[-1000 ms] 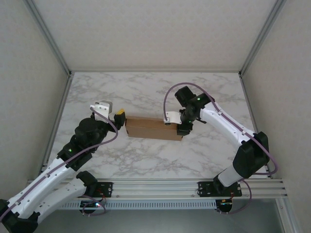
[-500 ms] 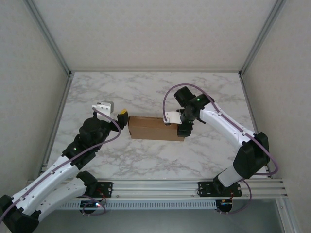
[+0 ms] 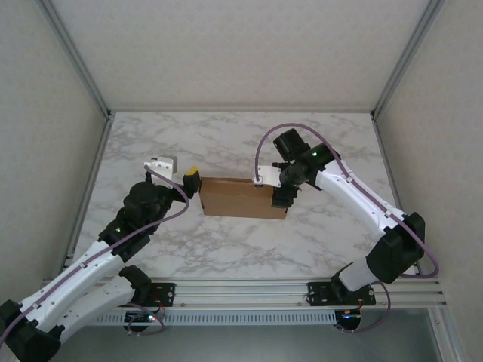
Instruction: Fold the paper box
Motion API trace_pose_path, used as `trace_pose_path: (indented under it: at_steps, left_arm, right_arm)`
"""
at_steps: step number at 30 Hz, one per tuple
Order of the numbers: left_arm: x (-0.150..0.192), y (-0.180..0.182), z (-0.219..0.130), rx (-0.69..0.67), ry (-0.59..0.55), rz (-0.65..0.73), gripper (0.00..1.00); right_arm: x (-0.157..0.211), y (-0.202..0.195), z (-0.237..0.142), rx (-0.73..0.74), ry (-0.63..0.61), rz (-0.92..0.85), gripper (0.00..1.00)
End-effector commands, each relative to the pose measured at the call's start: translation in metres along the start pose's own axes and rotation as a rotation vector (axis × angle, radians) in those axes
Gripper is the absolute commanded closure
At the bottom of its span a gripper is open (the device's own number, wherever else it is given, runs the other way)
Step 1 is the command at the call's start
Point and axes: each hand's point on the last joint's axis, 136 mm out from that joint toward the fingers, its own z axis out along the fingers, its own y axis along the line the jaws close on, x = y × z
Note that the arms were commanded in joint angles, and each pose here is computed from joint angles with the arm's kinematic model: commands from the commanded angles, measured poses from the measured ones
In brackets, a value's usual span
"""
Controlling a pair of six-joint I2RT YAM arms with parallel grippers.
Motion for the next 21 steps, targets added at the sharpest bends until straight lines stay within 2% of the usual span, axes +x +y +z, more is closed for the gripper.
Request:
trace_pose_path:
  at_steps: [1, 7, 10, 14, 16, 19, 21]
  left_arm:
    - [-0.029, 0.005, 0.000, -0.030, -0.085, -0.002, 0.21]
    - [-0.036, 0.007, 0.007, -0.057, -0.112, -0.024, 0.22]
    - [-0.045, 0.013, 0.008, -0.085, -0.137, -0.039, 0.22]
    - [-0.055, 0.017, 0.009, -0.108, -0.172, -0.056, 0.23]
    - [-0.056, 0.023, 0.013, -0.142, -0.181, -0.070, 0.23]
    - [-0.054, 0.040, 0.018, -0.186, -0.190, -0.144, 0.20]
    - [-0.054, 0.049, 0.020, -0.195, -0.206, -0.202, 0.21]
  right_arm:
    - [-0.020, -0.010, -0.023, 0.056, -0.106, 0.032, 0.24]
    - [-0.019, -0.015, -0.012, 0.034, -0.086, 0.056, 0.29]
    - [-0.030, -0.023, -0.023, 0.075, -0.141, 0.078, 0.30]
    - [-0.049, -0.042, -0.060, 0.224, -0.274, 0.156, 0.36]
    - [-0.047, -0.061, -0.082, 0.372, -0.306, 0.278, 0.47]
    - [-0.024, -0.075, -0.112, 0.557, -0.262, 0.495, 0.55]
    - [-0.006, -0.064, -0.114, 0.600, -0.210, 0.517, 0.55]
